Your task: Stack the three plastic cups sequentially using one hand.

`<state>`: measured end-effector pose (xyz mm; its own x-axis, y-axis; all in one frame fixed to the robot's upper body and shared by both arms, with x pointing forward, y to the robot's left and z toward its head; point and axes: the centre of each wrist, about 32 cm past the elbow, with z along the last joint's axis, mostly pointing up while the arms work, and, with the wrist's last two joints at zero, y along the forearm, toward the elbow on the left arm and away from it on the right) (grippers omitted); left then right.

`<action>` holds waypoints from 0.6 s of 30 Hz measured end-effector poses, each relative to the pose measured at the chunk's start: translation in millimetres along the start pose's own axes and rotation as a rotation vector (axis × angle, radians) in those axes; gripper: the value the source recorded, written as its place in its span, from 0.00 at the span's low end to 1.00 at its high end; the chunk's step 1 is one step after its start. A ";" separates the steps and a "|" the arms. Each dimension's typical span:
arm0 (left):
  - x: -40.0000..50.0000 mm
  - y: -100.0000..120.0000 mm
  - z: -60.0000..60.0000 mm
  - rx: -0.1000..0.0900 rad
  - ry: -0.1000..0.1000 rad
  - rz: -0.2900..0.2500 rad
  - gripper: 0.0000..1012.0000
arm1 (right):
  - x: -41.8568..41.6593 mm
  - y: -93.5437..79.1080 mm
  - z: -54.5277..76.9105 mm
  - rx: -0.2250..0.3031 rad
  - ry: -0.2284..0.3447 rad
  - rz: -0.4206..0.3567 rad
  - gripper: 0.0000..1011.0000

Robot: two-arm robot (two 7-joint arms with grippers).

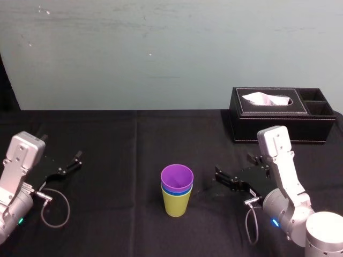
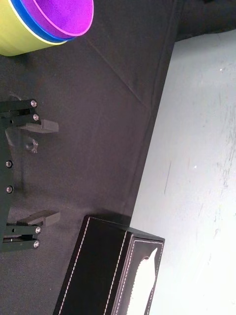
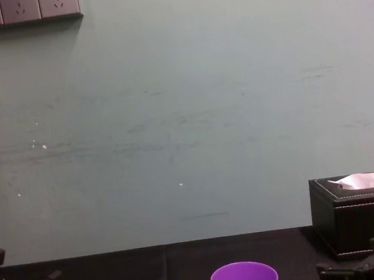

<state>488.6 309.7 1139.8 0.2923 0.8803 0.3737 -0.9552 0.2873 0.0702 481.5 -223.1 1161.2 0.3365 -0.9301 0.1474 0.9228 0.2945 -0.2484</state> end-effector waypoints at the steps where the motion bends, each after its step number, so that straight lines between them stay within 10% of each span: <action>1: 0.0 0.0 0.0 0.000 0.000 0.000 0.99 | 0.0 0.0 0.1 0.000 0.000 0.000 0.99; 18: 0.0 0.0 0.0 0.000 0.000 0.000 0.99 | 0.2 -0.2 0.5 0.004 0.001 0.001 0.99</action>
<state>488.6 309.7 1139.8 0.2923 0.8803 0.3737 -0.9553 0.2873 0.0703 481.5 -223.3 1161.8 0.3370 -0.9301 0.1462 0.9232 0.2960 -0.2451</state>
